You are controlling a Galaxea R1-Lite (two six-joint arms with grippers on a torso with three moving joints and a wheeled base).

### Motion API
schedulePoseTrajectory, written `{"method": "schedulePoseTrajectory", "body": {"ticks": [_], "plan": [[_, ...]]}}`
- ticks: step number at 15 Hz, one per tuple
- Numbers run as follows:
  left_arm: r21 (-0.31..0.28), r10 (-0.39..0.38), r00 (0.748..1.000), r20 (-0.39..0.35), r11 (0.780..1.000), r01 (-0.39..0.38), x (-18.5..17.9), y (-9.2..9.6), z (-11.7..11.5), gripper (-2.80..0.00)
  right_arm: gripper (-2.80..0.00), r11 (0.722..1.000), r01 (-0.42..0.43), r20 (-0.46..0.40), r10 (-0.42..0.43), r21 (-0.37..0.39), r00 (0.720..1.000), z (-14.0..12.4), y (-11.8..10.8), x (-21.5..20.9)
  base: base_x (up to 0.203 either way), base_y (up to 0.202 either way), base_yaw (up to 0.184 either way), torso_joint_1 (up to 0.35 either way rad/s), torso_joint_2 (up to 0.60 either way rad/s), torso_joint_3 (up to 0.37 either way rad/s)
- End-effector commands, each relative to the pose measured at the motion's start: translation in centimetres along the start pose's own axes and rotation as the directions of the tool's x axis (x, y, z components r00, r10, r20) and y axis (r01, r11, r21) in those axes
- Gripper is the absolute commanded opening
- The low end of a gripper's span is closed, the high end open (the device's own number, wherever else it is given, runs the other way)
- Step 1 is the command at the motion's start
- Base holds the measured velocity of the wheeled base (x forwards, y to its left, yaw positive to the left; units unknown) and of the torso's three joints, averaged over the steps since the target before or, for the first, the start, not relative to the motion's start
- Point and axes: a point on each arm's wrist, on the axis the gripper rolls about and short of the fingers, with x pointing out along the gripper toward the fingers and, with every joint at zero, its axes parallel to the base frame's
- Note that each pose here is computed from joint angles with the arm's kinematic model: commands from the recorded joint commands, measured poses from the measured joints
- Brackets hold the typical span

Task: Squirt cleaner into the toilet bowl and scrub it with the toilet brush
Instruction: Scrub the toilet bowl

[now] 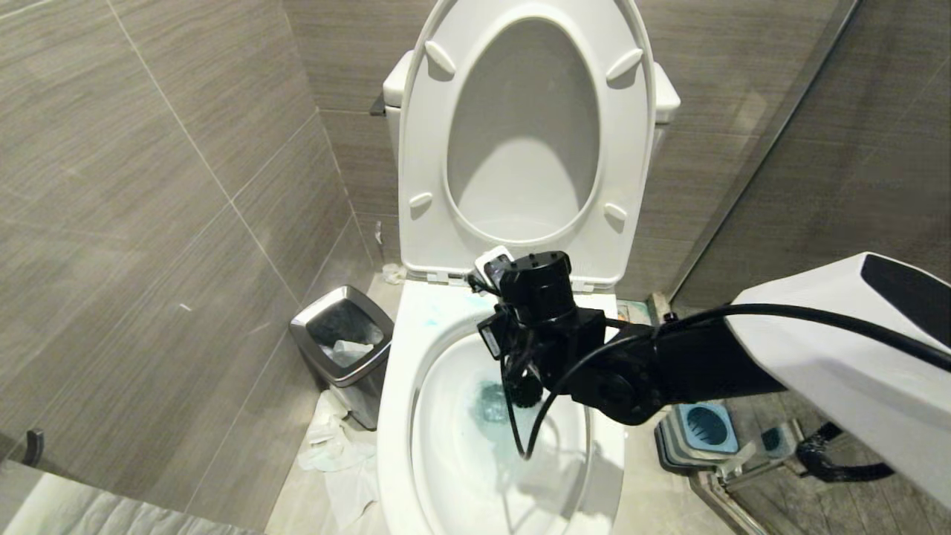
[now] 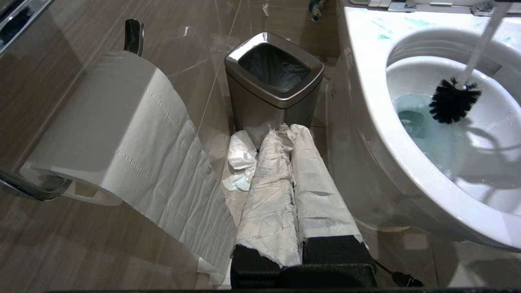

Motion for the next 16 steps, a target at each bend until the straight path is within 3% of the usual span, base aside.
{"method": "schedulePoseTrajectory", "body": {"ticks": [1,3,7,9,13,16], "plan": [[0.000,0.001,1.000,-0.007,1.000,-0.001,0.1,0.0,-0.2,-2.80,-2.80,1.000,-0.009,-0.009,0.009,-0.005,1.000,0.0,-1.3,-3.0,0.000,0.000,0.000,0.000,0.00,0.000],[0.000,0.001,1.000,-0.006,1.000,-0.001,0.1,0.0,-0.2,-2.80,-2.80,0.998,-0.055,-0.036,0.054,-0.007,0.998,-1.0,-1.1,-6.0,0.000,0.000,0.000,0.000,0.00,0.000],[0.000,0.001,1.000,-0.006,1.000,-0.001,0.1,0.0,-0.2,-2.80,-2.80,0.975,-0.223,-0.035,0.224,0.020,0.974,-2.1,3.9,-12.0,0.000,0.000,0.000,0.000,0.00,0.000],[0.000,0.001,1.000,-0.007,1.000,-0.001,0.1,0.0,-0.2,-2.80,-2.80,0.963,-0.267,-0.020,0.267,0.028,0.963,-2.0,5.9,-13.8,0.000,0.000,0.000,0.000,0.00,0.000],[0.000,0.001,1.000,-0.006,1.000,-0.001,0.1,0.0,-0.2,-2.80,-2.80,0.962,-0.268,0.008,0.268,0.046,0.963,-1.0,7.5,-12.9,0.000,0.000,0.000,0.000,0.00,0.000],[0.000,0.001,1.000,-0.007,1.000,-0.001,0.1,0.0,-0.2,-2.80,-2.80,0.975,-0.200,0.050,0.196,0.101,0.979,1.4,6.3,-9.9,0.000,0.000,0.000,0.000,0.00,0.000]]}}
